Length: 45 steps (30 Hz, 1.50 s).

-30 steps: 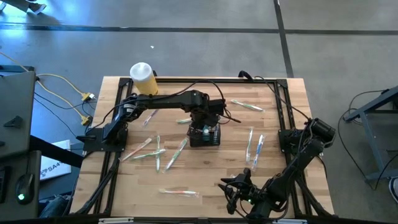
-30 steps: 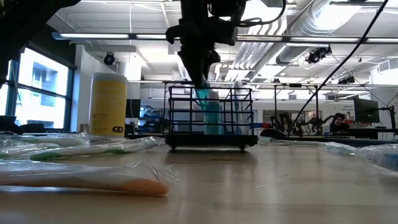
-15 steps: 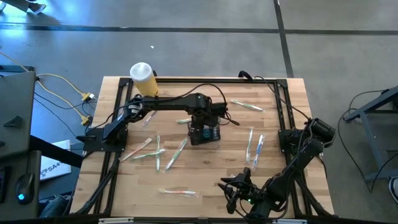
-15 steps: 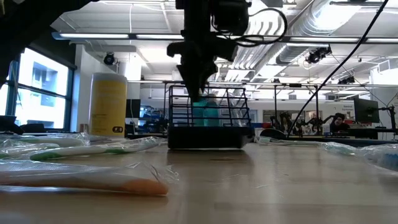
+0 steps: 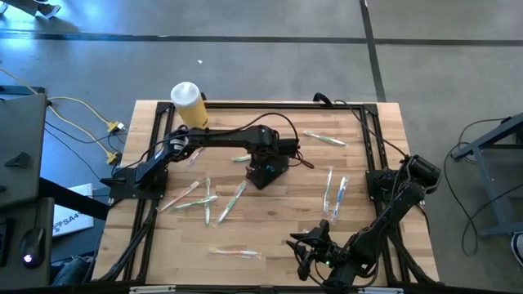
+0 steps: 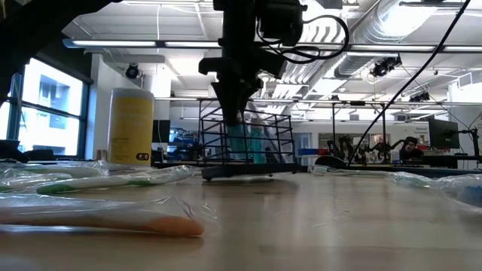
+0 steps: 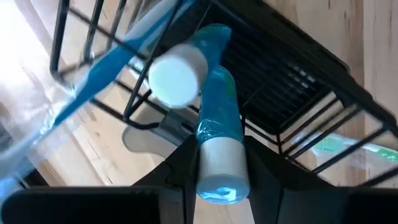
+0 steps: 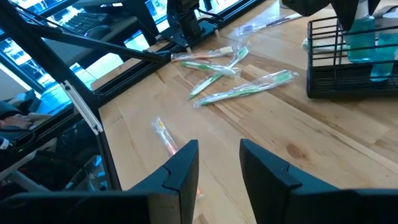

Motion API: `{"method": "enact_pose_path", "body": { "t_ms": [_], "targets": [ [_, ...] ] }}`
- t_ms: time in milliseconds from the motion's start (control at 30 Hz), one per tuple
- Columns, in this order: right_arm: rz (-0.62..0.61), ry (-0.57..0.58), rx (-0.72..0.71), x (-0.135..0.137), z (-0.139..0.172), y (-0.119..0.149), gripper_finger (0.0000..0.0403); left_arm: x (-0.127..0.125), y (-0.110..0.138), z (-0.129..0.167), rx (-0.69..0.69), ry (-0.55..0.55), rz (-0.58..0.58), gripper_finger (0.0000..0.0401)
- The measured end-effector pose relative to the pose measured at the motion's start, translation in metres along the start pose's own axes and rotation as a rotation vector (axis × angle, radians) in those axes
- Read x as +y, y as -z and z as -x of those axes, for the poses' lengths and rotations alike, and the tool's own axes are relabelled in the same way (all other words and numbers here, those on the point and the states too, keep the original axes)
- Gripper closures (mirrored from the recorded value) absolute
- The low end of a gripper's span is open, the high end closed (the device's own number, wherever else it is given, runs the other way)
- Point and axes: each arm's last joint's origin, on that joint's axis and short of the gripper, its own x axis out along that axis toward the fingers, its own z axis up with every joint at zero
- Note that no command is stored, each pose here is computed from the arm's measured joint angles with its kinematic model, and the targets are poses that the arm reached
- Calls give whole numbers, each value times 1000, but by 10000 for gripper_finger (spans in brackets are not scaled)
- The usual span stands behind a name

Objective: Pick & Place toothbrushing station
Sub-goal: Put the mouthwash into the wire organizer

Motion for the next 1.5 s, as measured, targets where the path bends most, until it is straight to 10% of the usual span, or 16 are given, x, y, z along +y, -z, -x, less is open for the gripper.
{"method": "enact_pose_path", "body": {
  "t_ms": [1500],
  "targets": [
    [-1, -1, 4, 0, 0, 0, 294, -6, -8, 2, -55, -25, -9, 294]
  ]
}}
